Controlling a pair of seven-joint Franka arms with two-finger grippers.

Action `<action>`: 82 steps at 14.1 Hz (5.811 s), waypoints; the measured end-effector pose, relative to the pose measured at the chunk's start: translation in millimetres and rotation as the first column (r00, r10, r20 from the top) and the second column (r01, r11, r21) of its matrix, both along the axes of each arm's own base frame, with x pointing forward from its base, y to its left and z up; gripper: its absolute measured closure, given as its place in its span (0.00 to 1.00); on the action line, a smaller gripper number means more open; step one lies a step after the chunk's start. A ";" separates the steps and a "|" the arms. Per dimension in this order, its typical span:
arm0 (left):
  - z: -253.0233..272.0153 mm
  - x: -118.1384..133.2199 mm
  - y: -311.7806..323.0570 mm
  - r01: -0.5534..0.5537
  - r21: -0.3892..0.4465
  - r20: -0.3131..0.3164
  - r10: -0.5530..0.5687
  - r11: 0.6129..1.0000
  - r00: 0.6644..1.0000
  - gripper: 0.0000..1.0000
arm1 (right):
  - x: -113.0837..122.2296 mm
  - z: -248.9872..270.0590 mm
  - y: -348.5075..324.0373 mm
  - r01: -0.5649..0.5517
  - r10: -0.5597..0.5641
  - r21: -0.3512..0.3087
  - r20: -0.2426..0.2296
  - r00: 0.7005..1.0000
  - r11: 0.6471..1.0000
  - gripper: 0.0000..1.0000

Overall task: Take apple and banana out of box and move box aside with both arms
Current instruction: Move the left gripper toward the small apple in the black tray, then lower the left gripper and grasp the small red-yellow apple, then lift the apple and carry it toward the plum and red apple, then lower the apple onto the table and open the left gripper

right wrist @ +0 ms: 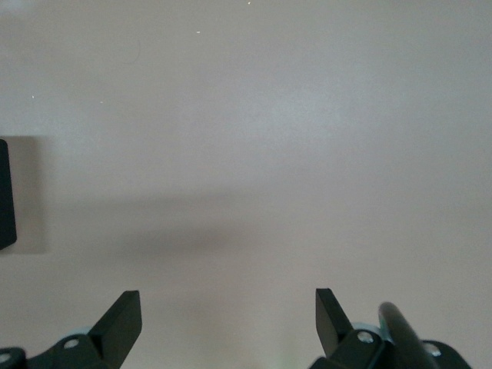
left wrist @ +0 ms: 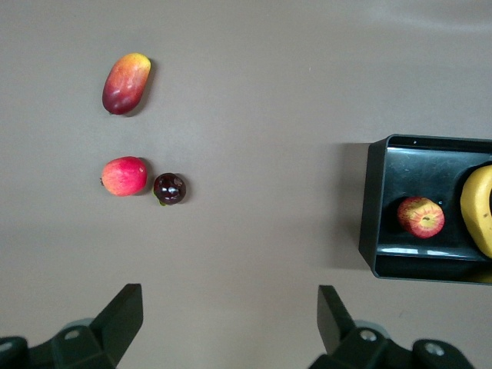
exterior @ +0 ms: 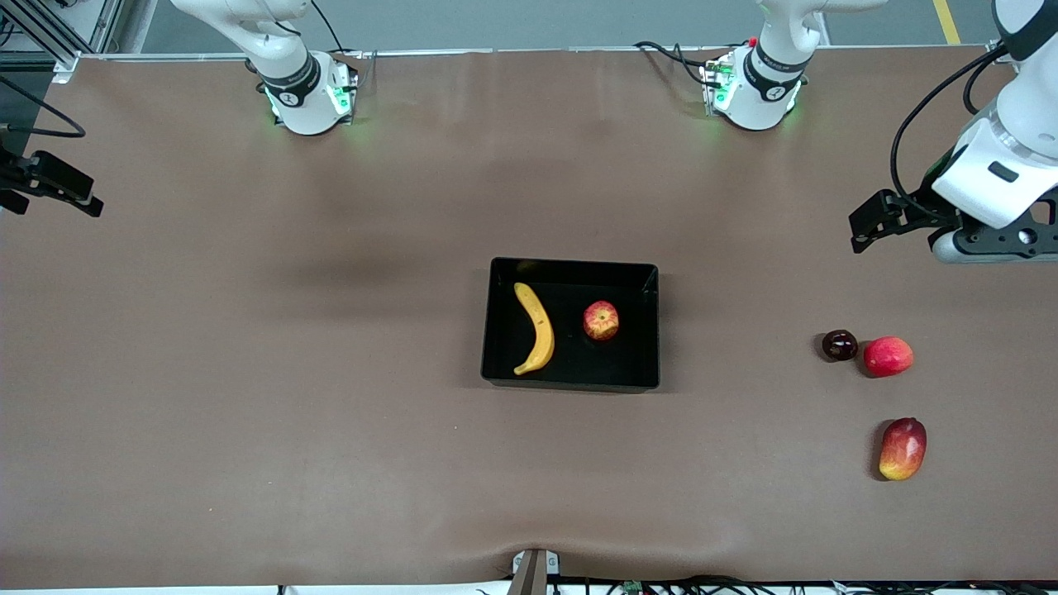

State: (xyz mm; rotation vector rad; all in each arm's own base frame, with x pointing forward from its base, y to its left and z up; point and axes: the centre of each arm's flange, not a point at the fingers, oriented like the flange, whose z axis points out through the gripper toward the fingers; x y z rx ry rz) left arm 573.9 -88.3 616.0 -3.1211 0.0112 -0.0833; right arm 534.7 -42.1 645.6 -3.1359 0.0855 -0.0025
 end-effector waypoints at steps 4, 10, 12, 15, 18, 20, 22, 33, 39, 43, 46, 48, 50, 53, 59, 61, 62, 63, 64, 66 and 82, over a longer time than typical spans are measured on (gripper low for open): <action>-7.7 4.2 -0.1 0.000 0.000 -0.013 0.000 1.000 1.000 0.00 | 0.0 0.0 -0.1 0.000 0.000 0.000 0.000 1.000 1.000 0.00; -53.6 21.5 -56.0 0.084 -0.009 -0.048 -0.084 0.996 0.995 0.00 | 0.0 -0.3 -0.7 0.001 -0.001 0.000 -0.001 1.000 1.000 0.00; -86.7 26.5 -97.4 0.114 -0.014 -0.074 -0.115 0.993 0.991 0.00 | 0.0 -0.5 -1.1 0.002 -0.002 0.000 -0.002 1.000 1.000 0.00; -156.9 25.6 -187.5 0.073 -0.017 -0.090 -0.074 0.997 0.993 0.00 | 0.0 -0.7 -1.6 0.003 -0.003 0.000 -0.003 1.000 1.000 0.00; -225.5 5.1 -279.1 -0.034 0.009 -0.056 0.035 0.999 0.998 0.00 | 0.0 -0.7 -1.7 0.003 -0.003 0.000 -0.003 1.000 1.000 0.00; -267.8 -13.0 -321.0 -0.081 0.013 -0.065 0.082 0.997 0.995 0.00 | -0.1 -0.7 -1.8 0.003 -0.003 0.000 -0.003 1.000 1.000 0.00; -306.0 -22.0 -338.5 -0.132 0.021 -0.081 0.133 0.991 0.988 0.00 | -0.1 -0.7 -1.8 0.003 -0.003 0.000 -0.003 1.000 1.000 0.00; -405.4 -44.1 -321.0 -0.302 0.027 -0.073 0.303 0.953 0.950 0.06 | 0.2 -1.0 -2.0 0.004 -0.004 0.000 -0.003 1.000 1.000 0.00; -394.6 -22.4 -306.5 -0.297 0.028 -0.008 0.297 0.954 0.955 0.32 | 3.1 -5.2 -2.3 0.004 -0.004 0.001 -0.008 1.000 1.000 0.00; -343.7 -6.0 -308.1 -0.310 -0.008 0.035 0.310 0.951 0.950 0.32 | 5.3 -8.5 -2.5 0.004 -0.004 0.001 -0.013 1.000 1.000 0.00; -272.8 8.2 -309.7 -0.311 -0.022 0.070 0.312 0.950 0.948 0.32 | 5.4 -7.9 -2.5 0.004 -0.004 0.001 -0.012 1.000 1.000 0.00; -243.1 22.4 -292.2 -0.286 -0.008 0.083 0.285 0.958 0.955 0.32 | 5.4 -7.8 -2.5 0.004 -0.004 0.001 -0.011 1.000 1.000 0.00; -240.3 44.2 -249.2 -0.251 0.028 0.068 0.249 0.968 0.966 0.32 | 5.4 -7.7 -2.5 0.004 -0.004 0.001 -0.011 1.000 1.000 0.00; -253.4 77.0 -175.8 -0.224 0.065 0.034 0.222 0.972 0.974 0.32 | 5.5 -7.5 -2.4 0.004 -0.004 0.001 -0.010 1.000 1.000 0.00; -307.7 116.7 -46.2 -0.189 0.101 -0.048 0.195 0.977 0.980 0.32 | 5.7 -7.2 -1.9 0.003 -0.003 0.001 -0.010 1.000 1.000 0.00; -336.4 119.2 -34.3 -0.192 0.105 -0.074 0.200 0.976 0.977 0.32 | 5.7 -7.2 -1.7 0.002 -0.002 0.001 -0.010 1.000 1.000 0.00; -349.4 119.7 -29.7 -0.197 0.107 -0.086 0.206 0.975 0.975 0.32 | 5.7 -7.2 -1.6 0.002 -0.002 0.001 -0.010 1.000 1.000 0.00; -359.1 120.3 -23.1 -0.205 0.110 -0.095 0.215 0.973 0.972 0.32 | 5.7 -7.2 -1.5 0.002 -0.002 0.001 -0.010 1.000 1.000 0.00; -366.1 120.6 -15.7 -0.214 0.112 -0.103 0.225 0.970 0.969 0.32 | 5.7 -7.2 -1.5 0.002 -0.002 0.001 -0.010 1.000 1.000 0.00; -374.4 119.6 -6.4 -0.225 0.116 -0.116 0.238 0.967 0.964 0.32 | 5.7 -7.3 -1.4 0.002 -0.002 0.001 -0.010 1.000 1.000 0.00; -395.0 127.9 6.2 -0.173 0.169 -0.050 0.184 0.970 0.982 0.00 | 5.9 -7.6 -1.7 0.002 -0.002 0.001 -0.010 1.000 1.000 0.00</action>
